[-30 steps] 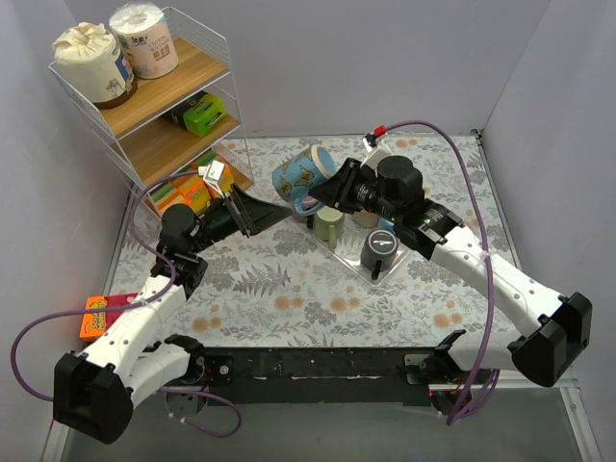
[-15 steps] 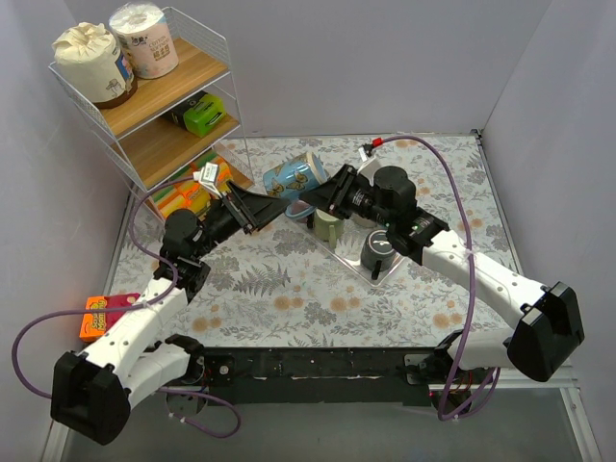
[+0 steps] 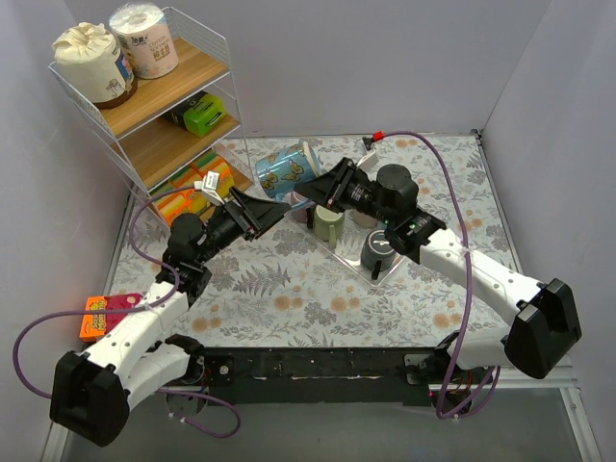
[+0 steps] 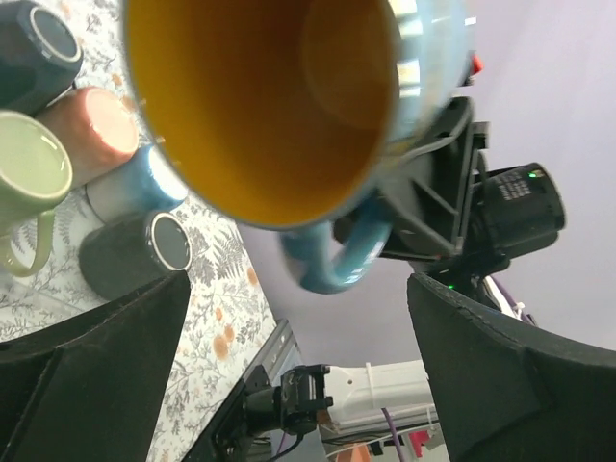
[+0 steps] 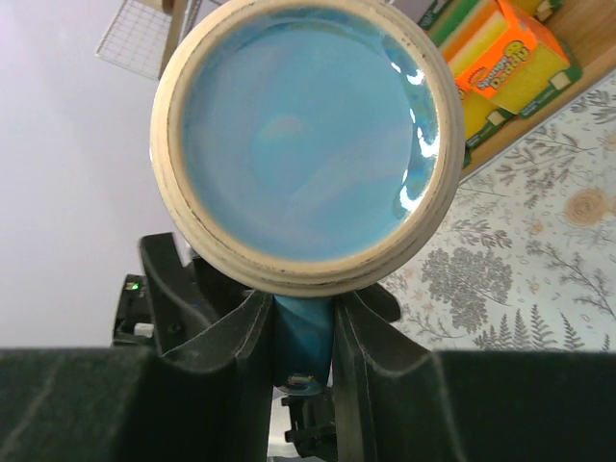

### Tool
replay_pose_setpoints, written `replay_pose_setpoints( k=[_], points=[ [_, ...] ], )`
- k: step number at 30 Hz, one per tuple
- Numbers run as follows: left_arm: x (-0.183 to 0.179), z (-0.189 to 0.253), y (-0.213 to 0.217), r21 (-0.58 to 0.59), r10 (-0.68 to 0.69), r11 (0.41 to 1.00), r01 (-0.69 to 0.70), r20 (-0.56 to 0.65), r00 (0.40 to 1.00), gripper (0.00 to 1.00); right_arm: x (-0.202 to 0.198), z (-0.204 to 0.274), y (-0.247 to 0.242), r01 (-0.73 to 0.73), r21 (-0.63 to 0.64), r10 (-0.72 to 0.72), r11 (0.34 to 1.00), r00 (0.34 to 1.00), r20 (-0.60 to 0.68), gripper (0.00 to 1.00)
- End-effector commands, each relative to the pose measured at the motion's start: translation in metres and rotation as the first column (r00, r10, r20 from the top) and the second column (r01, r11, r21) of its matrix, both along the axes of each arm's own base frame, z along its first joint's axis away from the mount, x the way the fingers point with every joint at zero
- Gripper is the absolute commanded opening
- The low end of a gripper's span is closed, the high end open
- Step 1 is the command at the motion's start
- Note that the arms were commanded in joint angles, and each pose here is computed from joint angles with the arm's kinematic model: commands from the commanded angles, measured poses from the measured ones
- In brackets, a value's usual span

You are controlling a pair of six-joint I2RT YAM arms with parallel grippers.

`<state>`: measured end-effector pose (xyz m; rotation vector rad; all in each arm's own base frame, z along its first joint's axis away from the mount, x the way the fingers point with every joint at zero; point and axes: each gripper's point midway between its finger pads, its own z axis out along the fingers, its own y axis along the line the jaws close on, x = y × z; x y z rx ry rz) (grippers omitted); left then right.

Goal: Turn the mug right side up

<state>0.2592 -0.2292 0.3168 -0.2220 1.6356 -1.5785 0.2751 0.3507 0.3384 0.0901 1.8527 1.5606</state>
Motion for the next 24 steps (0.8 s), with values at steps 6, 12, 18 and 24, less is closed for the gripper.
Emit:
replay_pose_setpoints(
  k=[6,12,18,24],
  points=[
    [-0.004,0.014,-0.006,-0.071,-0.044,0.996,0.047,0.041,0.998,0.85,-0.024,0.092,0.004,-0.129,0.247,0.074,0.960,0.973,0.220,0.01],
    [-0.004,0.027,-0.002,-0.149,-0.025,0.988,0.033,0.053,0.998,0.77,-0.029,0.082,0.008,-0.159,0.281,0.102,0.946,0.973,0.207,0.01],
    [0.001,0.026,-0.004,-0.177,-0.031,0.984,0.036,0.027,0.999,0.58,-0.035,0.079,0.016,-0.205,0.317,0.150,0.926,0.971,0.189,0.01],
    [0.001,0.030,-0.003,-0.186,-0.025,0.982,0.031,0.035,0.999,0.29,-0.033,0.069,0.018,-0.203,0.328,0.160,0.923,0.975,0.153,0.01]
  ],
)
